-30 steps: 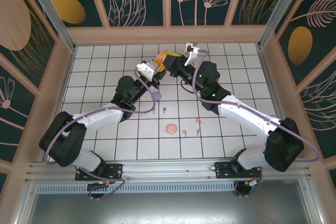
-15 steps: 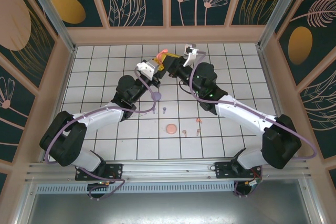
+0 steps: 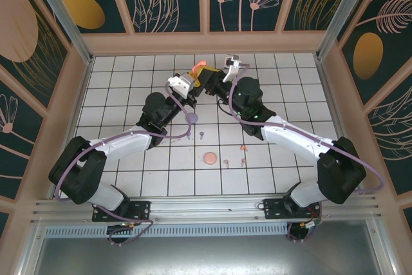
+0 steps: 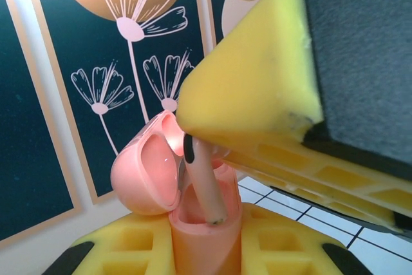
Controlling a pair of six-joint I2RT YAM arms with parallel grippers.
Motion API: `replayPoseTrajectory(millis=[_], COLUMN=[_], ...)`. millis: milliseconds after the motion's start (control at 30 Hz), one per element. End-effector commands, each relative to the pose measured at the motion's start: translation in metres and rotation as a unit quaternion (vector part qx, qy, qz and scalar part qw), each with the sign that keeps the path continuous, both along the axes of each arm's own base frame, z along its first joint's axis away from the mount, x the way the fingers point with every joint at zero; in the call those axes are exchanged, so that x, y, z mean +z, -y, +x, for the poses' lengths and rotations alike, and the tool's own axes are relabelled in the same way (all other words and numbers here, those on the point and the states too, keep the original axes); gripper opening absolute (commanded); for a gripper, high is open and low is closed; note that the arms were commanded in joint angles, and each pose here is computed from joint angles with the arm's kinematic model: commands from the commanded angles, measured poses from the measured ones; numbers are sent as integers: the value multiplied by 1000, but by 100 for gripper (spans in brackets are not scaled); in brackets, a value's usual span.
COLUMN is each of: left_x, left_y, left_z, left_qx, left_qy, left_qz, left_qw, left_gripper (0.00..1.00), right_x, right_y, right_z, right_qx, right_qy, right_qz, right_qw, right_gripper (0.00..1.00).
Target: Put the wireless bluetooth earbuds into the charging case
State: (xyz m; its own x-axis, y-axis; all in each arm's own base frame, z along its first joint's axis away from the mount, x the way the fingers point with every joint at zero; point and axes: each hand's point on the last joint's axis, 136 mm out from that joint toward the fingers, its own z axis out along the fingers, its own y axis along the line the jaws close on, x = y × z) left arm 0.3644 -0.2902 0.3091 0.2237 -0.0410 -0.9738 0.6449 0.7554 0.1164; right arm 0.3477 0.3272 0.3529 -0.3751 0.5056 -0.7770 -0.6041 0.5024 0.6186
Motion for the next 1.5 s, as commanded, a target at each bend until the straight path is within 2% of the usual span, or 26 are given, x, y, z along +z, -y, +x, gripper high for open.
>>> replayPoseTrajectory(millis=[0,967,1200,1467], left_x=[24,41,40,39], left_y=[6,6,8,8], left_z=[-5,-7,-7,-7], left_qx=[-9,-6,-12,-15], left_qy=[28,40,36,35], left_qz=[-18,-31,-33,-33], left_qw=[999,999,999,999], left_gripper=[0,0,0,0], right_x=[-5,-43,-42,-41], right_y=[-1,-1,3,2], right_z=[3,6,13,17], right_qx=[-9,-33,-53,-56], right_qy=[0,-22,-35,-40], right_qz=[3,-68,-67,-67], right_qw=[1000,997,996,995], right_gripper=[22,20,30,37])
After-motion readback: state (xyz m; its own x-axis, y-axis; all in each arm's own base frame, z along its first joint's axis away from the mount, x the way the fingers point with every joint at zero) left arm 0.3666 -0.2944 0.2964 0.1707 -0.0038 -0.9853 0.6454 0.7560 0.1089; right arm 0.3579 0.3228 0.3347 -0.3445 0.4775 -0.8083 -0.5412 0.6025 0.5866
